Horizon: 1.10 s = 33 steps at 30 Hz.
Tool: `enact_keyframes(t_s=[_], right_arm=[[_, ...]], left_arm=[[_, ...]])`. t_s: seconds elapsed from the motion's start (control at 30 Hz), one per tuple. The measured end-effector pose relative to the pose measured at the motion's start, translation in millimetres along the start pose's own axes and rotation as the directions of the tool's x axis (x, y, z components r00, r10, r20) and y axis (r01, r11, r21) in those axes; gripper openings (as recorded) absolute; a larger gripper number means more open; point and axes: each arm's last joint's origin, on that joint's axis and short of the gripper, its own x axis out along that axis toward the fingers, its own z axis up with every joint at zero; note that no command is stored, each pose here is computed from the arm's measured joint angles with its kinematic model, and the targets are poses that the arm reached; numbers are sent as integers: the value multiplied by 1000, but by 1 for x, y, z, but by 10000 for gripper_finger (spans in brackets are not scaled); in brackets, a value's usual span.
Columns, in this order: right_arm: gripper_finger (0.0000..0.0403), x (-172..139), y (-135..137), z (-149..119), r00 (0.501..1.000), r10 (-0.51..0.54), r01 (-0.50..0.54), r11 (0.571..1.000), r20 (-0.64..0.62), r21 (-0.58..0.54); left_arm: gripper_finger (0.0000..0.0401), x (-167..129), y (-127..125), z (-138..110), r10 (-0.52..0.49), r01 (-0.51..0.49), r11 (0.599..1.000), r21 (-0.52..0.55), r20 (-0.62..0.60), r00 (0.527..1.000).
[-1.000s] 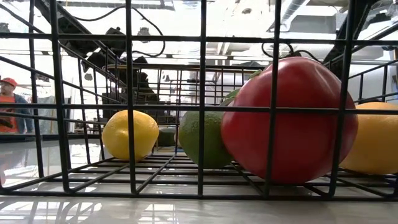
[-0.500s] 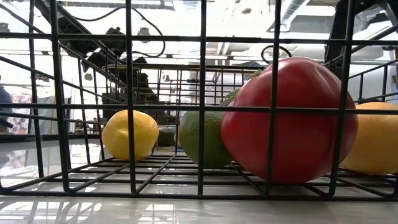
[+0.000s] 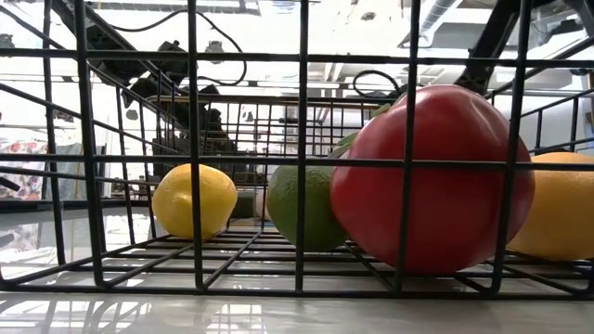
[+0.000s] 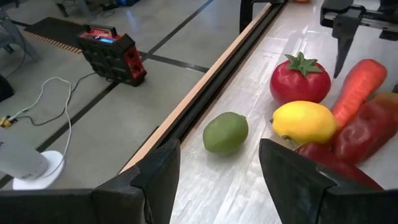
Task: Sort produce into baskets
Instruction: Put the carrot into the top wire basket
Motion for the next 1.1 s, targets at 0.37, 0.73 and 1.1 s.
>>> enact_keyframes(t_s=[0.37,0.73,1.1], right_arm=[[290,-2,-6,-2,998,-14,14,1000,-64,1],[249,-17,-5,5,995,-9,9,1000,-97,4],[187,-63,-11,30,992,-105,107,994,-66,25]], left_arm=[[208,0,-1,-2,-10,10,1000,-1,-23,1000],[208,0,-1,-2,-9,9,1000,-4,-23,1000],[208,0,0,-1,-8,8,1000,-27,-14,1000]])
